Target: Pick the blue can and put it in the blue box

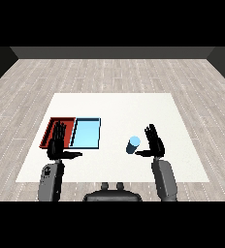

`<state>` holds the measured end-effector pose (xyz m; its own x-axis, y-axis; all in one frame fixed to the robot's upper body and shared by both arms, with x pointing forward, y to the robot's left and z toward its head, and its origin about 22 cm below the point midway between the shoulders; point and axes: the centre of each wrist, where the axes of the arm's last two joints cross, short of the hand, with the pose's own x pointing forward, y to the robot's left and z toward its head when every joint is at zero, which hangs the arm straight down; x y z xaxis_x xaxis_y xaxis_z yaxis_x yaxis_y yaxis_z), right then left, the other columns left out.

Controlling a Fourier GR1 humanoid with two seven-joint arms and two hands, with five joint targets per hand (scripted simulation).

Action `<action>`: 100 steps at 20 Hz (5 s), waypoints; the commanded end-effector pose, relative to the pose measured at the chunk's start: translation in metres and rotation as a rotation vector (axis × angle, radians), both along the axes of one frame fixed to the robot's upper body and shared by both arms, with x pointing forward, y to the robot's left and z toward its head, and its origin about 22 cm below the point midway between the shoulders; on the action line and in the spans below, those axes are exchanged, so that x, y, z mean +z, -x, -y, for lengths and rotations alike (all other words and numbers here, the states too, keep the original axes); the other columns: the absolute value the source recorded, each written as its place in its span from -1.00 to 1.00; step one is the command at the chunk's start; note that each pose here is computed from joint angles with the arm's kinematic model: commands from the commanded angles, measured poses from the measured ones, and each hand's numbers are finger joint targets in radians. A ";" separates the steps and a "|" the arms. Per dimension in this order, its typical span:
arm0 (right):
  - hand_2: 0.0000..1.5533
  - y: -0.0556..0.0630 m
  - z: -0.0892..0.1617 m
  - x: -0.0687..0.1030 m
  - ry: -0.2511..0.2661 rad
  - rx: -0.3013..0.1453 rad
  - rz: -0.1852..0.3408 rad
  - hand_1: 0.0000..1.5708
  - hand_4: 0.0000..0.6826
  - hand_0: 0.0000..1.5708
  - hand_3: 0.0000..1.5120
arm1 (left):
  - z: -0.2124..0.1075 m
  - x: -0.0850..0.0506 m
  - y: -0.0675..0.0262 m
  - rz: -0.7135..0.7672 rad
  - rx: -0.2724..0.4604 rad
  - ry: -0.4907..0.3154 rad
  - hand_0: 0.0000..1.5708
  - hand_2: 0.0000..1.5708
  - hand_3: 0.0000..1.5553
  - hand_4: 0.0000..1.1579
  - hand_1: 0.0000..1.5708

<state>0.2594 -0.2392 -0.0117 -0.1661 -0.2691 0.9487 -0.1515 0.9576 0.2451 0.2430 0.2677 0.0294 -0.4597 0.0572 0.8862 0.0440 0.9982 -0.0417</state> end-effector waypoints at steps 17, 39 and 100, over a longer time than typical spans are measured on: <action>-1.00 -0.016 -0.044 -0.044 -0.052 0.005 -0.062 -1.00 -1.00 -1.00 -1.00 | 0.007 0.004 0.0159 -0.017 -0.006 0.025 -1.00 -1.00 -1.00 -1.00 -1.00; -1.00 -0.032 -0.043 -0.041 -0.025 0.045 -0.156 -1.00 -1.00 -1.00 -1.00 | 0.004 -0.002 -0.0067 -0.006 0.014 0.017 -1.00 -1.00 -1.00 -1.00 -1.00; 0.89 -0.052 -0.108 0.101 0.414 -0.081 0.179 0.90 0.79 0.90 0.85 | 0.145 -0.032 -0.0296 -0.318 -0.288 -0.004 -1.00 -1.00 -1.00 -1.00 -1.00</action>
